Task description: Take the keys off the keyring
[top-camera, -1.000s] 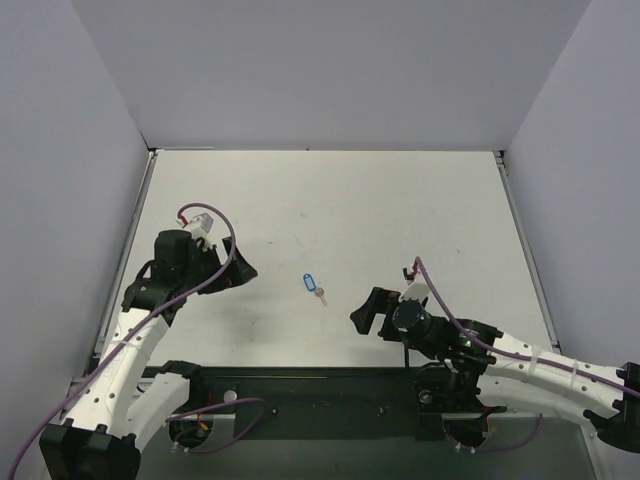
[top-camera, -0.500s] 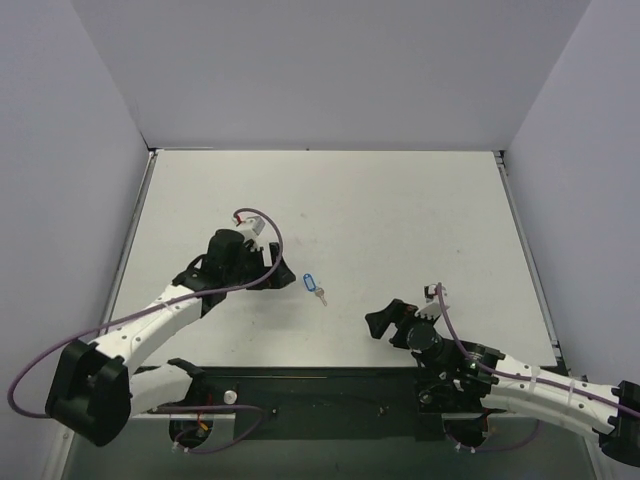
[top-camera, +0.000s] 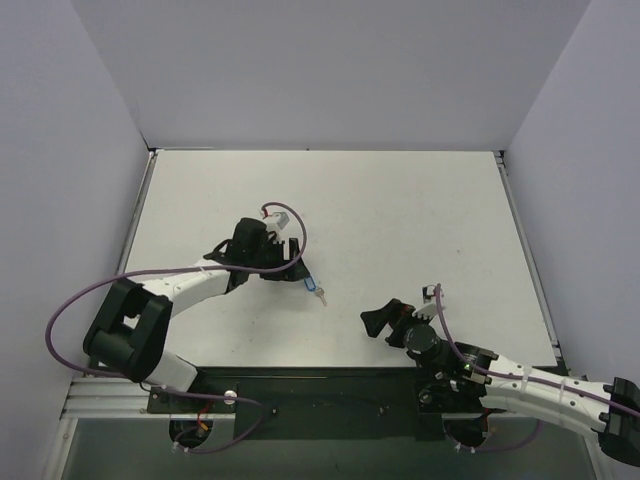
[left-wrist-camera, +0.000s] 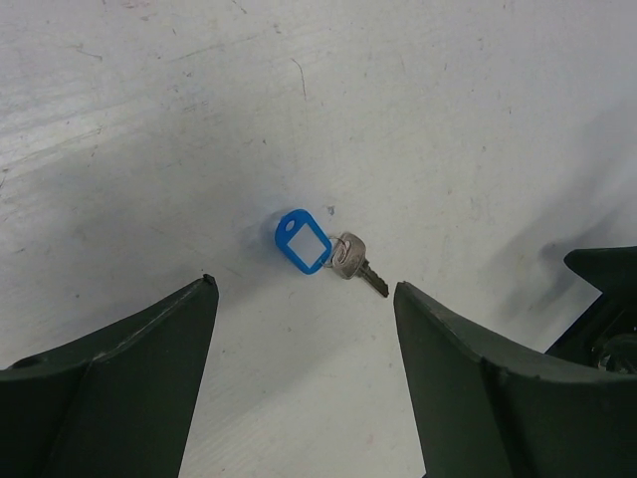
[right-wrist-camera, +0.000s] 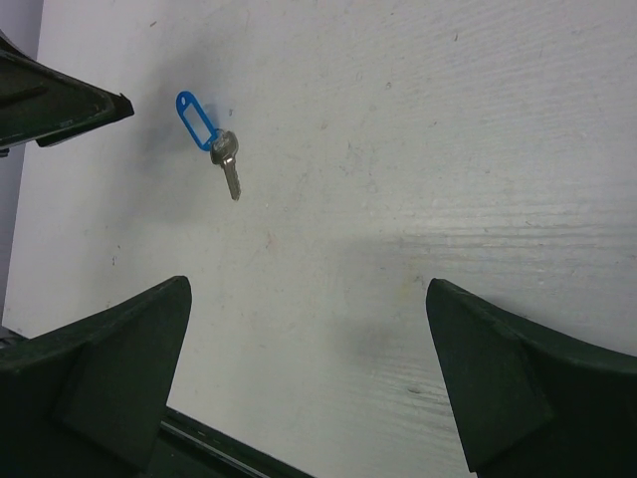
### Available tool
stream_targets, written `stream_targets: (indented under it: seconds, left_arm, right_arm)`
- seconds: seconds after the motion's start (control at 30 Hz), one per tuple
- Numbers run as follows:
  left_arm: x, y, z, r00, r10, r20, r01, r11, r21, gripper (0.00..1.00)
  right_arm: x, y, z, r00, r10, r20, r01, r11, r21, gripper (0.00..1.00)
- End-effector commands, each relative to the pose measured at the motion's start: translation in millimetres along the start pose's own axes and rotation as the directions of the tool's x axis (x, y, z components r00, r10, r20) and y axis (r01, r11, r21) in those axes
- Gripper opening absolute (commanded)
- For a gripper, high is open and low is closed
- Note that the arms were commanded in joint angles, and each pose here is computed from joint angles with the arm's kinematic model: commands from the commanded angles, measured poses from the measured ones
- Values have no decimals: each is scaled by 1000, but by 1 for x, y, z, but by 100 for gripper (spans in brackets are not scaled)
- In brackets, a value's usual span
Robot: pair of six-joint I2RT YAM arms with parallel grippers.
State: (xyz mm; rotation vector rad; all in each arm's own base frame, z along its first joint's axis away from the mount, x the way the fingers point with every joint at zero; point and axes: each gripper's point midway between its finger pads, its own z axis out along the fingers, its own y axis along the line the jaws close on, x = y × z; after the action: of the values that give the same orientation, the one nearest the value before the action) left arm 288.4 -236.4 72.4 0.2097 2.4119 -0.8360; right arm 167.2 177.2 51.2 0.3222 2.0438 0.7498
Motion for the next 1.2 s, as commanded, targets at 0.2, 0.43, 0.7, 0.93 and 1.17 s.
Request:
stream_targets:
  seconds: [0.2, 0.43, 0.7, 0.93, 1.17]
  left_arm:
    - [-18, -24, 27, 997, 69, 22, -71, 990, 120, 80]
    - [-9, -22, 46, 997, 65, -33, -61, 991, 119, 77]
    - [4, -26, 54, 995, 72, -66, -64, 992, 113, 66]
    - [15, -25, 55, 993, 91, -81, -84, 993, 88, 61]
    - [24, -18, 56, 989, 110, -100, -105, 993, 50, 54]
  right_arm:
    - [19, -15, 10, 999, 0, -46, 0, 1000, 5, 100]
    - [22, -21, 12, 998, 21, -55, -20, 1000, 14, 100]
    - [23, -25, 13, 997, 42, -61, -41, 999, 18, 100]
    - [24, -26, 13, 997, 47, -66, -45, 999, 19, 100]
    - [24, -27, 13, 997, 49, -66, -48, 999, 22, 100]
